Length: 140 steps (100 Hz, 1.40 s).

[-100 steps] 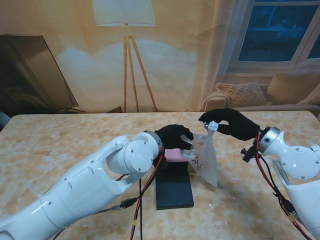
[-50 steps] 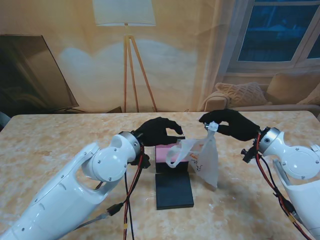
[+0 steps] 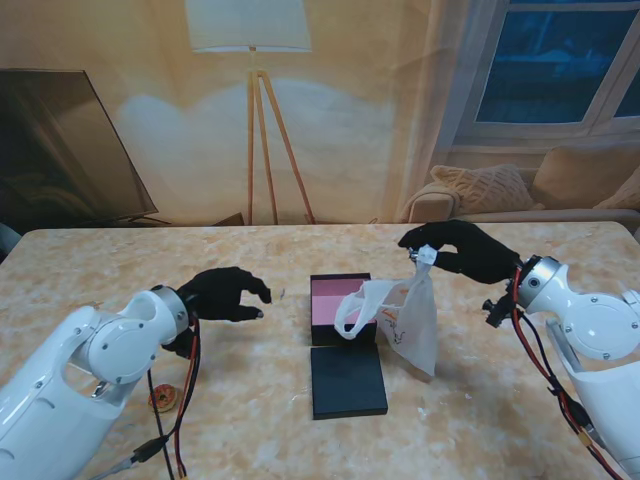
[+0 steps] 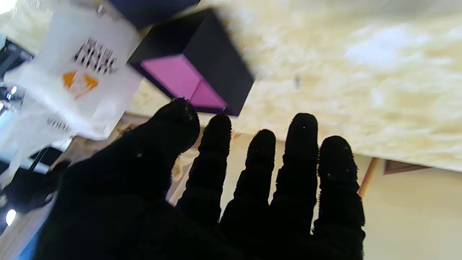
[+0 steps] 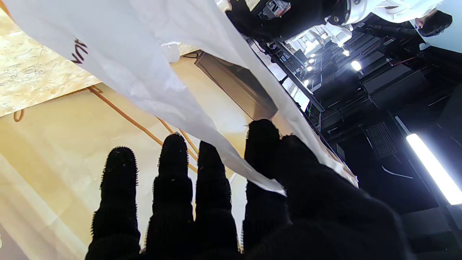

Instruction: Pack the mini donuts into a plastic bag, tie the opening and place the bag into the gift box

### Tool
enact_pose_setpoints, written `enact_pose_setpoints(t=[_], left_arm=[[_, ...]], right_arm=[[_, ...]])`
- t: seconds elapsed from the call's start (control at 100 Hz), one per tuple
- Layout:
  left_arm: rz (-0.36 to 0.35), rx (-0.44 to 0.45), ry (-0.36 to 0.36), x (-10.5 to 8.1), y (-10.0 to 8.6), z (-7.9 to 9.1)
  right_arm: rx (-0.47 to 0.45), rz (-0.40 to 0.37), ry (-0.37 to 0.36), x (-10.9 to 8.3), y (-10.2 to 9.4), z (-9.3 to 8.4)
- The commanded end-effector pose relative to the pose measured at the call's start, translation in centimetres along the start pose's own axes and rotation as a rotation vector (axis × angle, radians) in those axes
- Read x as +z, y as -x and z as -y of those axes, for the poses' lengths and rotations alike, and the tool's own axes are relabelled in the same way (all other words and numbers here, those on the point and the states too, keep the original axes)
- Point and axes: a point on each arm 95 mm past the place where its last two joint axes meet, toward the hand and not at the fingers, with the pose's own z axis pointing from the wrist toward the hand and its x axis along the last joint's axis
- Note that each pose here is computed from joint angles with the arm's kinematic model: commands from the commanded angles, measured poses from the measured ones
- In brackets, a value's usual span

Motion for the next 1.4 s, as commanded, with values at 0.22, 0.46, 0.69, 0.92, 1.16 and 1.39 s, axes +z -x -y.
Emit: enact_pose_setpoints(t=[0.22, 0.46, 0.69, 0.92, 1.16, 1.39], left_arm=[[0.100, 0.089, 0.169, -2.5, 6.4, -3.6], [0.154, 0.207, 0.212, -4.8, 9.7, -5.5], [0.213, 0.259, 0.230, -6.5, 11.1, -6.2], [0.228, 0.235, 0.229, -8.1, 12.5, -7.2], [0.215, 0.225, 0.235, -8.9, 13.6, -8.3], [0.179, 0.212, 0.273, -9.1, 13.8, -9.0]], right_arm=[[-0.002, 0.005, -0.030, 0.0, 0.1, 0.6], [-0.010, 0.011, -0.035, -0.1, 0.1, 0.5], [-0.004, 0.011, -0.035, 0.0, 0.2, 0.6], [-0.003, 0.018, -0.035, 0.3, 0.4, 0.6], [0.001, 0.023, -0.035, 0.5, 0.5, 0.8], [0.001, 0.026, -0.036, 0.7, 0.6, 0.7]])
